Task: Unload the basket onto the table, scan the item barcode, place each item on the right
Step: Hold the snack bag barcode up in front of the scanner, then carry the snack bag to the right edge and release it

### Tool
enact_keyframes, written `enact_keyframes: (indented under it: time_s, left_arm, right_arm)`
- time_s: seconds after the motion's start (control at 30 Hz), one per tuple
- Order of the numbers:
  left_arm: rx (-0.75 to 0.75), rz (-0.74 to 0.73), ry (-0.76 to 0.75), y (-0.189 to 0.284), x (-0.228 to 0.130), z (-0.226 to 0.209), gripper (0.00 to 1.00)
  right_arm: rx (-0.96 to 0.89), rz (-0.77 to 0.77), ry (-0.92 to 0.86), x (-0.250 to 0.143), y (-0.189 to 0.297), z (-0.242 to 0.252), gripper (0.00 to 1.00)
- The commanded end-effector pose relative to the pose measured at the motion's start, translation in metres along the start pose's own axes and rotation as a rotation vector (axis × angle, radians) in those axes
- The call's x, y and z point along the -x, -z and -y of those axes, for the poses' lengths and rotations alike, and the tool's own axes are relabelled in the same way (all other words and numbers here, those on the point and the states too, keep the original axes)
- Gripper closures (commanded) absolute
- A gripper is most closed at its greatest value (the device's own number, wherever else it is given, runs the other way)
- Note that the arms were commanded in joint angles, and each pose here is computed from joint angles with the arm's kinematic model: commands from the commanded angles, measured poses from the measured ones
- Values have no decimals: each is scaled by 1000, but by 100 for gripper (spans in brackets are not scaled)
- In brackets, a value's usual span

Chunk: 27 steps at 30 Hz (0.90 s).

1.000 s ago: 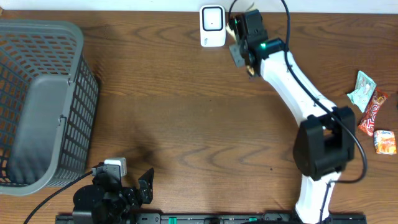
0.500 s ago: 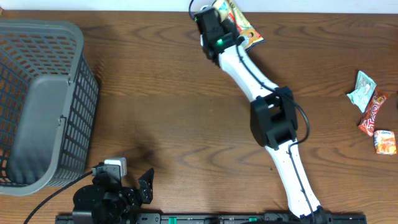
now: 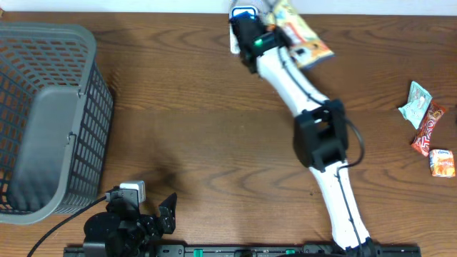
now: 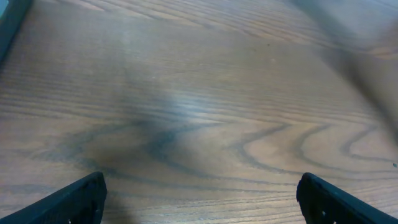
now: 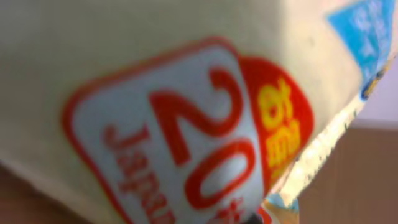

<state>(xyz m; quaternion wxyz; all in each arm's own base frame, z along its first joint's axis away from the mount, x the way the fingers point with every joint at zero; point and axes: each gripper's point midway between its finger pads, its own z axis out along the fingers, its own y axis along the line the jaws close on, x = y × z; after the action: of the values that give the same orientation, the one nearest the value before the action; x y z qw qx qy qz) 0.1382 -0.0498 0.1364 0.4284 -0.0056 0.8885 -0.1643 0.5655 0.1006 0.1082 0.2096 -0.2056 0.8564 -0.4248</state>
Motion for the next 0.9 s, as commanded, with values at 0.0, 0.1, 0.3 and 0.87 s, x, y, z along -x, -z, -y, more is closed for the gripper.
enact_keyframes:
  time_s: [0.0, 0.1, 0.3, 0.87]
  left_arm:
    - [-13, 9, 3, 2, 2, 3, 2]
    - [-13, 9, 3, 2, 2, 3, 2]
    - [-13, 9, 3, 2, 2, 3, 2]
    - [-13, 9, 3, 2, 2, 3, 2]
  right_arm:
    - [30, -135, -366, -51, -27, 80, 99]
    - [114, -293, -457, -101, -67, 85, 99]
    - [265, -480, -624, -181, -133, 100, 92]
    - [560, -18, -993, -150, 23, 250, 1]
